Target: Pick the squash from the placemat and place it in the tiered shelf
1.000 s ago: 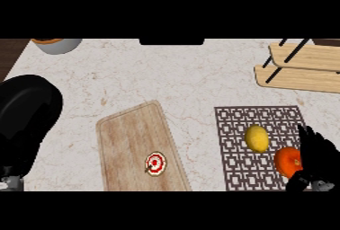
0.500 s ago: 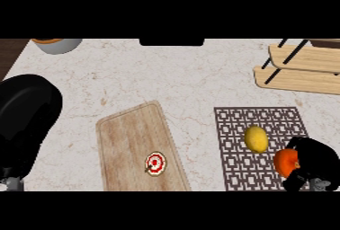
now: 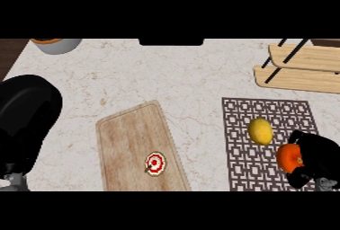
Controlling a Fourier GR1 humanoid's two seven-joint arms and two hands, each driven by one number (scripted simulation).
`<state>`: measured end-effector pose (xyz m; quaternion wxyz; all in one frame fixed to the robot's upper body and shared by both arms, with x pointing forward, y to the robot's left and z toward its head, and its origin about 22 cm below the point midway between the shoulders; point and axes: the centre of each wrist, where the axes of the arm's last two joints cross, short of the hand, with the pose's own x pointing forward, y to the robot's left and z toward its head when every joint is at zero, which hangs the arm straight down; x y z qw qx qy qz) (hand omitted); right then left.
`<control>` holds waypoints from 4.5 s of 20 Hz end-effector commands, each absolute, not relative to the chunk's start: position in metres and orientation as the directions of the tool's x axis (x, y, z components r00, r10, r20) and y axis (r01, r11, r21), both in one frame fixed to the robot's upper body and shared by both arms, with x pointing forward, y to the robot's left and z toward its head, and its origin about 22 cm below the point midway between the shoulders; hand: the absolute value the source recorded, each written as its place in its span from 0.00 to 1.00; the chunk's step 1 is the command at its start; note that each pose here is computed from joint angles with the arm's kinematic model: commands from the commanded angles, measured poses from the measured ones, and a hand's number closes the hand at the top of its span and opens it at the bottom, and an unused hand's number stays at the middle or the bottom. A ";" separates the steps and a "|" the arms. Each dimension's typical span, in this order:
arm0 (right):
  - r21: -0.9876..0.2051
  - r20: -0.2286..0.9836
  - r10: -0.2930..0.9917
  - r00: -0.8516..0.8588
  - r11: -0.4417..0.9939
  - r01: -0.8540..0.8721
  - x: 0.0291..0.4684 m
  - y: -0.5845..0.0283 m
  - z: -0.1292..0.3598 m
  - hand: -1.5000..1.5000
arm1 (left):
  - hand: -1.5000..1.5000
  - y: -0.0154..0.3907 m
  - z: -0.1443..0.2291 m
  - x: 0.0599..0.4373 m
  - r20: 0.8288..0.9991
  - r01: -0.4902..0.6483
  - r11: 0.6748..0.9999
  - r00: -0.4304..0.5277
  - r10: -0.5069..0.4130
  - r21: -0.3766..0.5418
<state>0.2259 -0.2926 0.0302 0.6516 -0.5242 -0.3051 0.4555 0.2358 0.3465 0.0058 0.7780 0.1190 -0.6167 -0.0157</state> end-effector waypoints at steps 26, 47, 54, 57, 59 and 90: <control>-0.788 0.601 0.773 -0.202 0.615 0.006 0.197 -0.444 0.274 1.00 | 0.50 0.363 0.001 0.224 0.950 -0.124 0.968 0.256 -0.181 0.218; -0.842 0.455 0.890 -0.046 0.446 0.304 0.224 -0.434 0.401 1.00 | 0.50 0.327 0.010 0.233 0.957 -0.102 0.970 0.219 -0.193 0.219; -0.843 0.441 0.898 -0.009 0.417 0.340 0.261 -0.458 0.384 1.00 | 0.50 0.337 0.008 0.242 0.956 -0.090 0.971 0.213 -0.200 0.223; -0.860 0.405 0.914 0.020 0.373 0.348 0.280 -0.454 0.382 1.00 | 0.50 0.357 -0.001 0.241 0.955 -0.084 0.972 0.223 -0.196 0.219; -0.867 0.393 0.919 0.025 0.361 0.342 0.300 -0.457 0.358 1.00 | 0.50 0.327 -0.006 0.251 0.956 -0.095 0.972 0.224 -0.189 0.214; -0.685 0.687 0.726 0.008 0.645 0.339 0.368 -0.498 0.301 0.00 | 0.50 0.349 0.007 0.253 0.959 -0.112 0.972 0.220 -0.179 0.208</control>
